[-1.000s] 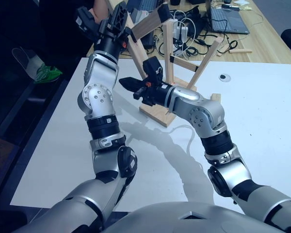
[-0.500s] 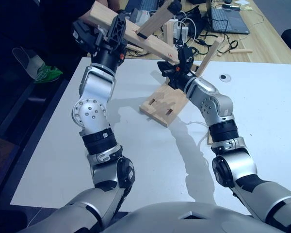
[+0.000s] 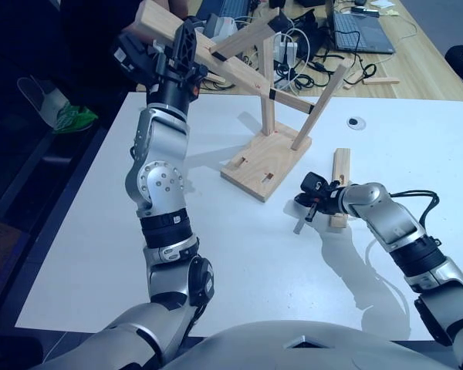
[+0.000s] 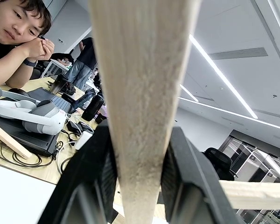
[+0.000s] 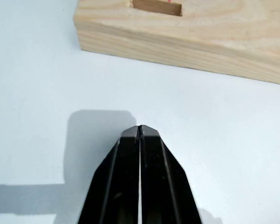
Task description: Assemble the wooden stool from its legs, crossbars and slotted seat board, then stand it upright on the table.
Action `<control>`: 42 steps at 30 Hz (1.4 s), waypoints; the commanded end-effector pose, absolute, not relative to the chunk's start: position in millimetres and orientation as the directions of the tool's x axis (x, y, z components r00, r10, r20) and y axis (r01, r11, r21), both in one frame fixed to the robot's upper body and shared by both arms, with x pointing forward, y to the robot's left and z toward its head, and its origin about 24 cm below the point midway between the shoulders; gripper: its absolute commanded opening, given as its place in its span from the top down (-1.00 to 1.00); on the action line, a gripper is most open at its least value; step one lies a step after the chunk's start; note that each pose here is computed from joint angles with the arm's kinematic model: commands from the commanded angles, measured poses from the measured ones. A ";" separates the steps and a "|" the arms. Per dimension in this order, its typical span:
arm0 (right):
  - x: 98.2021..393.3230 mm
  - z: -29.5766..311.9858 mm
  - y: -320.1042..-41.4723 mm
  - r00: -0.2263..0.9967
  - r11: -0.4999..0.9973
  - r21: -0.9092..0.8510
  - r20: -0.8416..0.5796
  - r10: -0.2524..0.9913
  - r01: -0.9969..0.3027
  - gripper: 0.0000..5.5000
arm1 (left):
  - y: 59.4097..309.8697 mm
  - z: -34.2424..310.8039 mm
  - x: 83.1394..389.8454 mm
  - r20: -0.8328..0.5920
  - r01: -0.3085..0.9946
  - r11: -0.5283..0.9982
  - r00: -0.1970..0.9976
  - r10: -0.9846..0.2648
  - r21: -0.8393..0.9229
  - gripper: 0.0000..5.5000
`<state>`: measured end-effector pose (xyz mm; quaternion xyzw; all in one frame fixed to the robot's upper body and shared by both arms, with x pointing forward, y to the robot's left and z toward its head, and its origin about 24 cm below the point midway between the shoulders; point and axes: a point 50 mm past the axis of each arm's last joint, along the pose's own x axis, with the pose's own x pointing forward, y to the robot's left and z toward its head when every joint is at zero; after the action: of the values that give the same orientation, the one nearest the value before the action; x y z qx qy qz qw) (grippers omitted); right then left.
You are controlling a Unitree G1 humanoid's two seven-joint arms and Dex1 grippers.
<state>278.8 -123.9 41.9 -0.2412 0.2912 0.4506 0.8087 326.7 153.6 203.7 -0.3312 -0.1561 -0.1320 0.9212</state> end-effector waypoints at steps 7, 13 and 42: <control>284.4 24.4 -103.2 0.467 0.494 -0.173 -0.680 0.566 -0.852 1.00 | 165.7 160.4 304.9 0.163 0.417 0.878 0.907 -0.387 -0.235 0.63; 270.7 18.9 -116.4 0.501 0.547 -0.163 -0.664 0.554 -0.821 1.00 | 170.8 150.0 297.1 0.145 0.371 0.906 0.927 -0.347 -0.204 0.63; 256.1 10.7 -120.7 0.521 0.619 -0.079 -0.627 0.579 -0.782 1.00 | 167.0 140.5 324.2 -0.138 0.551 0.832 0.821 -0.554 -0.062 0.63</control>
<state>260.9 -117.7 23.0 -0.1819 0.2525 0.4054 0.8595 321.6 169.3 147.0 -0.0107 0.0456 -0.2931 0.9549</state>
